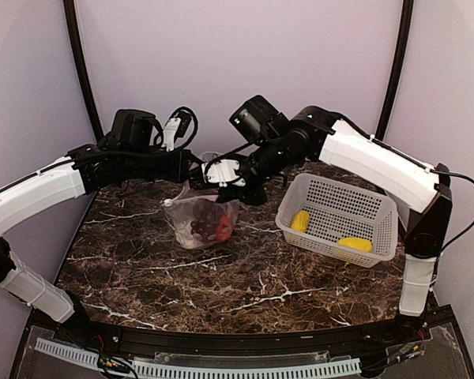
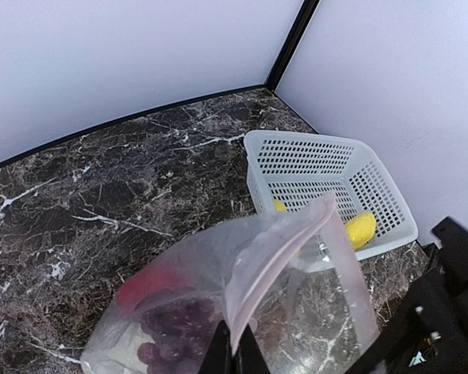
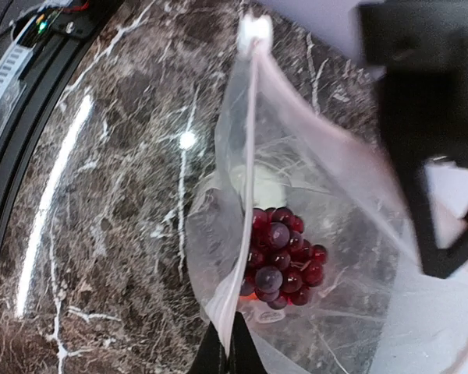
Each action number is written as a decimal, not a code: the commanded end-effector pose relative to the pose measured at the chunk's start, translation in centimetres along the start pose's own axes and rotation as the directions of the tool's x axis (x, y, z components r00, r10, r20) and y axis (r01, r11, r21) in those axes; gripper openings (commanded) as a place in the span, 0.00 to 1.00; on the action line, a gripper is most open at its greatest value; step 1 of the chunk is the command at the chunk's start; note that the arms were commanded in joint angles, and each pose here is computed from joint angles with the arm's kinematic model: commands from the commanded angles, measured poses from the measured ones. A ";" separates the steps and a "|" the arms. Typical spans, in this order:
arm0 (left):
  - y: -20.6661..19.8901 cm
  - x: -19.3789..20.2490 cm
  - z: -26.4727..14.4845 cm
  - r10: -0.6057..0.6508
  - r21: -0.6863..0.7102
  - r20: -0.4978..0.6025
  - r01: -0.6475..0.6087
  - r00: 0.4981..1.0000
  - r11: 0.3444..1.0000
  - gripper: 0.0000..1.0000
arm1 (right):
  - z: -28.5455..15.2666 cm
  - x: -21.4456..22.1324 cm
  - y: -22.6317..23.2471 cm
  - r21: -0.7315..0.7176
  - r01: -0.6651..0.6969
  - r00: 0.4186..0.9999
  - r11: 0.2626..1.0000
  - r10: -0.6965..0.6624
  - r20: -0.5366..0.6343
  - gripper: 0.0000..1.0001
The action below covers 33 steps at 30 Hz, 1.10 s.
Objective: Place the food in the zip-top bag and seal the zipper
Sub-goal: Adjust the zipper food storage bag at the center of the board.
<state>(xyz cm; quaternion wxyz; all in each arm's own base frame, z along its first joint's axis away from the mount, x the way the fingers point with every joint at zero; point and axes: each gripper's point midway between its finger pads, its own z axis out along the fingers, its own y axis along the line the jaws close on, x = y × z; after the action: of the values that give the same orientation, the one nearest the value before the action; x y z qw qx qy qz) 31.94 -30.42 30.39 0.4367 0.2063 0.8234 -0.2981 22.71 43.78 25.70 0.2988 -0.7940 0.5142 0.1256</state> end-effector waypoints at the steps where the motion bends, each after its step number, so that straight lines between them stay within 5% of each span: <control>1: -0.4 -1.3 -1.6 0.042 -0.009 0.032 -0.041 0.999 0.999 0.01 | -7.0 -5.9 -2.5 0.186 0.047 0.974 0.981 -0.086 0.209 0.00; 8: -0.5 -2.7 -2.3 0.085 -0.036 0.024 -0.084 0.996 0.996 0.01 | -2.0 -2.3 -1.5 0.105 0.024 0.997 0.994 -0.031 0.070 0.00; 23: -0.3 -3.6 -4.0 0.140 -0.069 0.062 -0.136 0.988 0.988 0.01 | -4.4 -4.5 -1.7 0.141 0.015 0.983 0.990 -0.040 0.178 0.00; 28: 0.0 -1.5 -2.0 0.122 -0.052 -0.026 -0.124 0.992 0.991 0.01 | -2.1 -3.2 -0.1 0.056 -0.022 0.988 0.998 0.013 0.156 0.28; 33: -0.4 -1.0 -1.3 0.113 -0.023 -0.070 -0.115 0.991 0.993 0.01 | -4.5 -3.7 0.2 0.055 -0.037 0.984 0.998 0.026 0.176 0.51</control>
<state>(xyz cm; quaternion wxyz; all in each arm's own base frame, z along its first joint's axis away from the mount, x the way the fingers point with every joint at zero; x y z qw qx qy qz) 31.99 -29.44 31.76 0.4423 0.2440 0.8274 -0.2453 21.75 44.58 28.11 0.3459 -0.7703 0.5098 0.1648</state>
